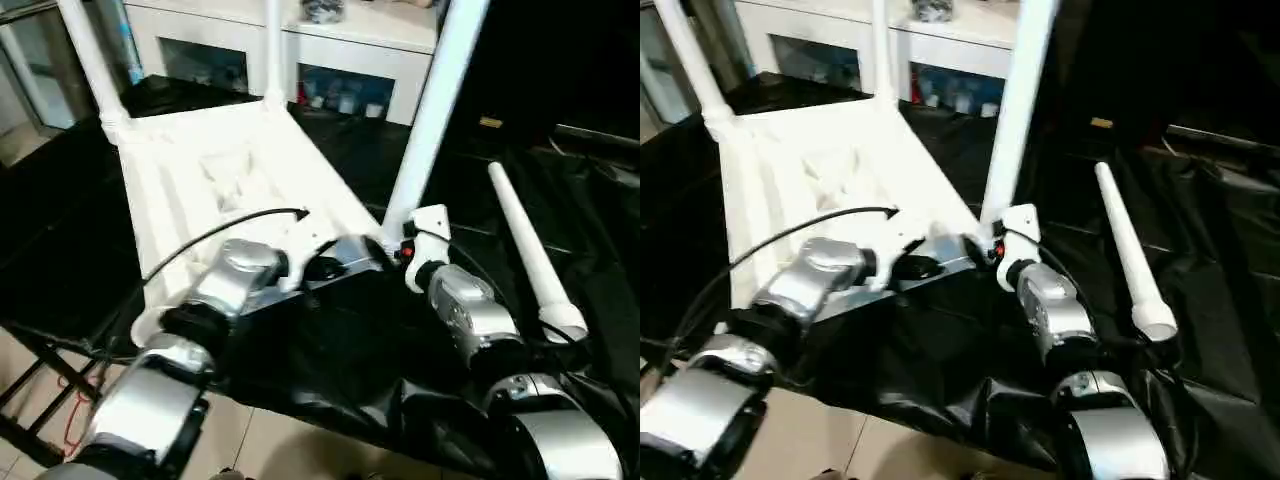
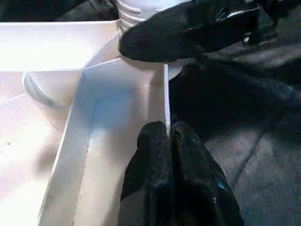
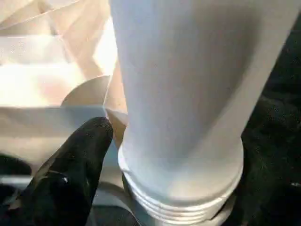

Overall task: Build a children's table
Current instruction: Rotate leg to tighten

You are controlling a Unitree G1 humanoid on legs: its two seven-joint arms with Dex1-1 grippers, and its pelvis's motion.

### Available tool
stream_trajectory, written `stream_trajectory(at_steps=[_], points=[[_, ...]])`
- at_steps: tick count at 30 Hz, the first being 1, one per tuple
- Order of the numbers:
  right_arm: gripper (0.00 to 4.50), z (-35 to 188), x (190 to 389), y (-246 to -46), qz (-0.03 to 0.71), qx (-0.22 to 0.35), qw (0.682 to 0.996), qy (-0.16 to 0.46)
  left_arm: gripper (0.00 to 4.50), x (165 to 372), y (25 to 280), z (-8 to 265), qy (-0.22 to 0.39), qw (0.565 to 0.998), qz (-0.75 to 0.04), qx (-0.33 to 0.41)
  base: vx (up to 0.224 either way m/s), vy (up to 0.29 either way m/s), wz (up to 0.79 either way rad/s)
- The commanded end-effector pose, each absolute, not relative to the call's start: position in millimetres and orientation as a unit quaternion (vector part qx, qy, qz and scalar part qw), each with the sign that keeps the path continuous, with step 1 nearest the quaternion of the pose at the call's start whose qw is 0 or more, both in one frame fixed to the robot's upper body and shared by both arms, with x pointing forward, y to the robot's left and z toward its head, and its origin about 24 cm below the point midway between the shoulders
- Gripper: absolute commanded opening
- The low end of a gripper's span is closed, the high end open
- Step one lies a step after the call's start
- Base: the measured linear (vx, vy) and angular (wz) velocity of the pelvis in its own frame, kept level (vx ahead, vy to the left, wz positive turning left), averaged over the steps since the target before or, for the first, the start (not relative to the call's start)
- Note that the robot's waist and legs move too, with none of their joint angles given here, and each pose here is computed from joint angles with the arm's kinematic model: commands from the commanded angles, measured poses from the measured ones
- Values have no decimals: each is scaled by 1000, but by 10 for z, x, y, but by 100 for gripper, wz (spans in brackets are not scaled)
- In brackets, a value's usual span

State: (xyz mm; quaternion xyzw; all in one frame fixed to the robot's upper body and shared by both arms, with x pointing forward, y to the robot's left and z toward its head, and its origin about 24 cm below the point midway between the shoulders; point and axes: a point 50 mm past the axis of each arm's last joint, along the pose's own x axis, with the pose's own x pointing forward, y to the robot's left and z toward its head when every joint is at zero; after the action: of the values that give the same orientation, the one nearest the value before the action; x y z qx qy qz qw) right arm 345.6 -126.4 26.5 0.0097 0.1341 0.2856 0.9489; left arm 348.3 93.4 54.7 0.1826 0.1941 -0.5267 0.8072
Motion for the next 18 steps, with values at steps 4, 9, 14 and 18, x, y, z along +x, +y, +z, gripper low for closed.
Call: stream_trajectory(at_steps=[4,9,14,18], points=[[382,255,3244,-1046,462,-11,876,138,0,3328,794,681,138,735,-633,201,0,0,0],[382,301,3127,-1242,528,-24,837,145,0,3267,1011,663,152,704,-660,215,0,0,0],[351,338,3007,-1362,575,-17,802,160,0,3220,1171,693,160,682,-682,211,0,0,0],[308,345,2949,-1394,592,-14,788,170,0,3207,1215,707,165,676,-687,210,0,0,0]])
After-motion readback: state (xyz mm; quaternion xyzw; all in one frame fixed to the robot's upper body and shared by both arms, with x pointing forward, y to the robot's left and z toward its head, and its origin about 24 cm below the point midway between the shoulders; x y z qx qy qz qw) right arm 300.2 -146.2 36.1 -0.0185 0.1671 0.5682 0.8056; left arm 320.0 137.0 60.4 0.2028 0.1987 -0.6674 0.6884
